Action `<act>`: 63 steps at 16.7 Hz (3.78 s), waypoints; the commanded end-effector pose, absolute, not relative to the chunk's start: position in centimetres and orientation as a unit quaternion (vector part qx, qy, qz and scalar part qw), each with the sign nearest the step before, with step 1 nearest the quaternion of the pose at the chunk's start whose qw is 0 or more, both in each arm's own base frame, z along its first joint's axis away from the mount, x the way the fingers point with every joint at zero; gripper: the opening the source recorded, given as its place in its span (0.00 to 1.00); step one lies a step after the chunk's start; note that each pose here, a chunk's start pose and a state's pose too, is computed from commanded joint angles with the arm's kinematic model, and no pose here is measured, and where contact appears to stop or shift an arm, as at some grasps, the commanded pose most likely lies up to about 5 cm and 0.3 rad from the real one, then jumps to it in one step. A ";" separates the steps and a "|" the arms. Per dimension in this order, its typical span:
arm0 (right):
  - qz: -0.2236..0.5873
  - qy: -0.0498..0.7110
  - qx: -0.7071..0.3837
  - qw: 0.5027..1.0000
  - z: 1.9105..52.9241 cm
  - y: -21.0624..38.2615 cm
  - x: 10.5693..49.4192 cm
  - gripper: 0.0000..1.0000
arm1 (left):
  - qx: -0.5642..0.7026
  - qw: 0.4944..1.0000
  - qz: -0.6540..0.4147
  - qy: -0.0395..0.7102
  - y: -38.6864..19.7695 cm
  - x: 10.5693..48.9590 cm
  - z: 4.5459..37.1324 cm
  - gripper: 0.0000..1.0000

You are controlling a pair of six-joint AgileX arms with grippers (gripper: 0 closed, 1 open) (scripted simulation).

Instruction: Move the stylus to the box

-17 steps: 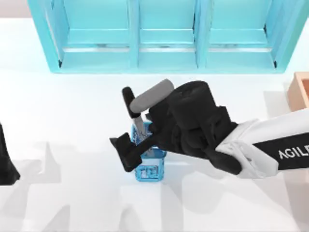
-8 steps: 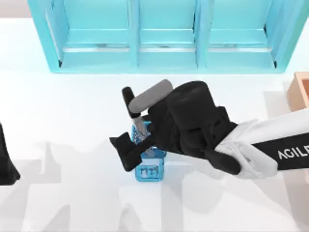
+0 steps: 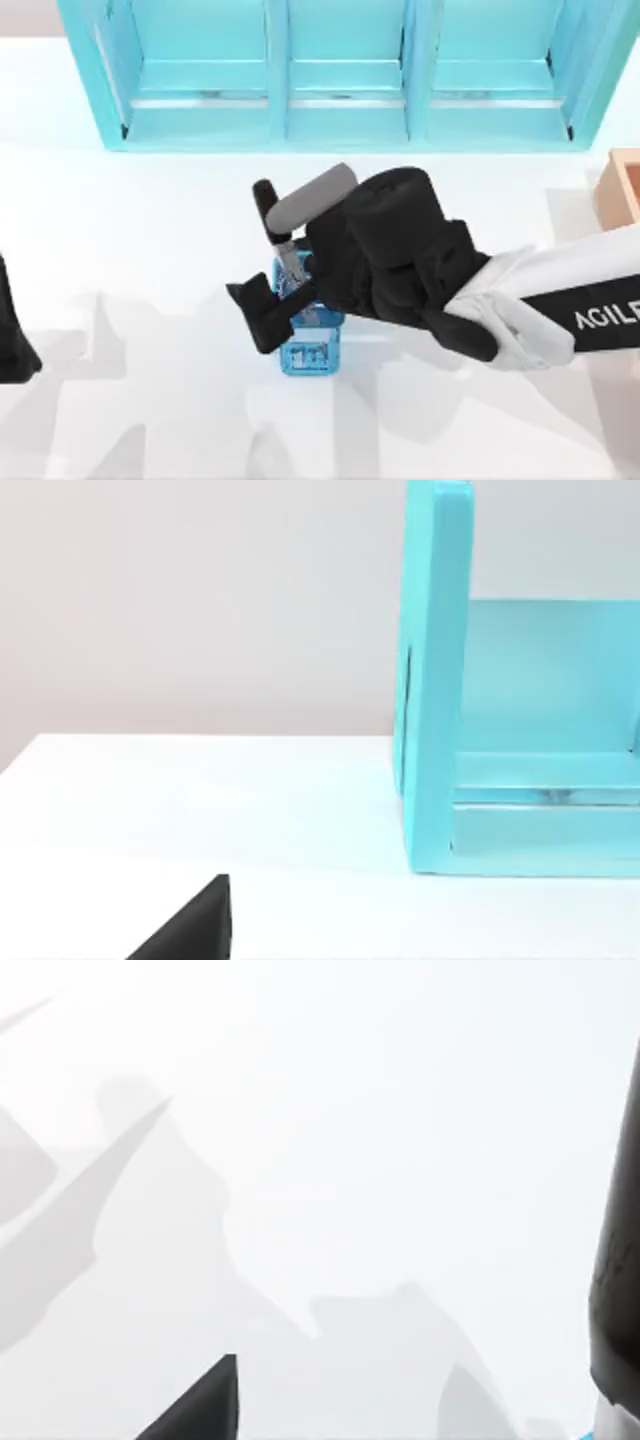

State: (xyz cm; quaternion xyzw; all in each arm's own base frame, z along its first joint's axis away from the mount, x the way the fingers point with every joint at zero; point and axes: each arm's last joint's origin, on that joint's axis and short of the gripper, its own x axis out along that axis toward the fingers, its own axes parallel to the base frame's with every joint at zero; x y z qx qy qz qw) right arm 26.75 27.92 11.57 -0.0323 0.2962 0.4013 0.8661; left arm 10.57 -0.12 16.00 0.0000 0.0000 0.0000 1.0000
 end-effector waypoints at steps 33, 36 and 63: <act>0.360 0.290 -0.031 0.886 27.5 8.3 27.2 0.00 | 0.000 1.000 0.000 0.000 -0.1 10.6 16.0 1.00; 0.294 0.275 -0.030 0.915 28.7 2.4 26.7 0.00 | 0.000 1.000 0.000 0.000 -0.1 10.6 16.0 1.00; 0.135 0.251 -0.037 0.958 24.5 -7.7 22.4 0.00 | 0.000 1.000 0.000 0.000 -0.1 10.6 16.0 1.00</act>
